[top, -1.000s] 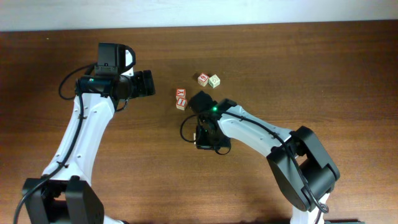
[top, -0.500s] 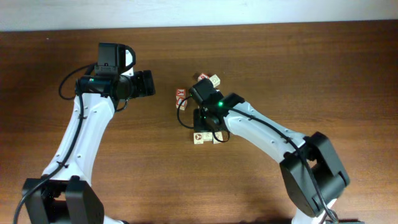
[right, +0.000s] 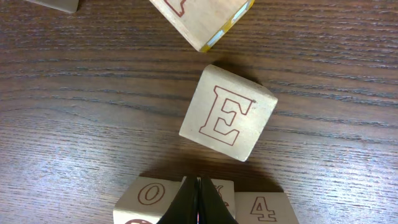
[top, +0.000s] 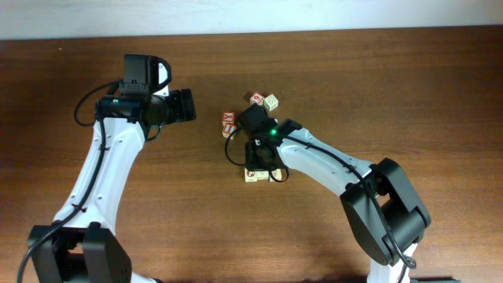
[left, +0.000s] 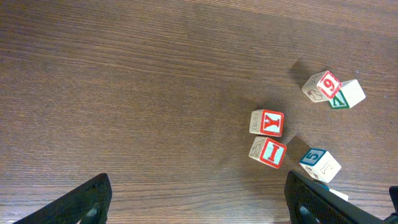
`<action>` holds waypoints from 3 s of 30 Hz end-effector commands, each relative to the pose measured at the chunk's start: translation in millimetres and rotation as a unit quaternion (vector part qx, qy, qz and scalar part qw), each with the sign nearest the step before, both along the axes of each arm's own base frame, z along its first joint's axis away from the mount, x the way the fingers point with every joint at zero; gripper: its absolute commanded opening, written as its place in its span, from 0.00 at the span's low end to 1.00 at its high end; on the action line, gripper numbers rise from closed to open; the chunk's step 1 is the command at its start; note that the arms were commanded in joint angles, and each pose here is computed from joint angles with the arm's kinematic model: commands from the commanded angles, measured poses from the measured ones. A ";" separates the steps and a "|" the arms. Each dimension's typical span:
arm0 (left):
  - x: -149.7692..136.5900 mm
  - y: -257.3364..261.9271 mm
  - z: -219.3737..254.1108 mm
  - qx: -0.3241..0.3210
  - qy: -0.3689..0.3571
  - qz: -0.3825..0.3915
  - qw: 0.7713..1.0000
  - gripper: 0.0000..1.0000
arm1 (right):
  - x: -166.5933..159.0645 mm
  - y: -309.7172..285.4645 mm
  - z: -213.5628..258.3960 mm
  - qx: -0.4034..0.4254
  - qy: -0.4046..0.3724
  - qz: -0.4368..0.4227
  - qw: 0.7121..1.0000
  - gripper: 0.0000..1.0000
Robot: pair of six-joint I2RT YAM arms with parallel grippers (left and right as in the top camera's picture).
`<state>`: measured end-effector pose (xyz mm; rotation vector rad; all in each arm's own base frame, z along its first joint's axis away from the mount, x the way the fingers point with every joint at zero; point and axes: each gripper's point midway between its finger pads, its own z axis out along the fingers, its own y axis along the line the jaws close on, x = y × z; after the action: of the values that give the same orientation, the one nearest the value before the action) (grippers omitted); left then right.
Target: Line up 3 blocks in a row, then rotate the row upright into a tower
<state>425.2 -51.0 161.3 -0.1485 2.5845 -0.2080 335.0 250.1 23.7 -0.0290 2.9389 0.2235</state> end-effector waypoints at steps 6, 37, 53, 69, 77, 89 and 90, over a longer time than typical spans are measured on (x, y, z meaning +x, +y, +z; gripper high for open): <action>3.2 1.1 2.7 0.003 -0.004 0.001 1.000 0.87 | 24.2 -24.1 73.2 0.010 -0.054 -0.020 0.998 0.04; 1.2 -0.2 1.6 0.000 0.000 -0.001 1.000 0.86 | -59.6 -33.0 -7.7 -0.003 0.123 -0.001 0.992 0.04; 1.2 -0.7 1.7 -0.001 0.000 -0.002 1.000 0.87 | -55.8 -34.9 -5.7 0.024 0.134 0.005 0.991 0.09; -71.1 -38.8 -60.6 -0.109 0.147 -0.054 0.982 0.00 | -4.1 -78.7 36.9 0.099 0.087 -0.003 0.991 0.04; -103.4 -79.7 -113.6 -0.200 0.151 -0.113 0.961 0.00 | -12.1 -66.0 2.8 0.154 0.085 -0.007 0.984 0.04; -126.0 -142.4 -137.1 -0.193 0.176 -0.200 0.944 0.00 | -16.0 -63.6 -12.1 0.156 0.082 -0.010 0.984 0.04; -125.9 -142.4 -139.5 -0.194 0.181 -0.194 0.944 0.00 | -16.1 -63.2 -12.1 0.156 0.082 -0.009 0.984 0.04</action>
<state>302.8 -192.0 28.4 0.2193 2.8638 -0.8911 322.6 183.2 12.2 0.0697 3.0198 0.7003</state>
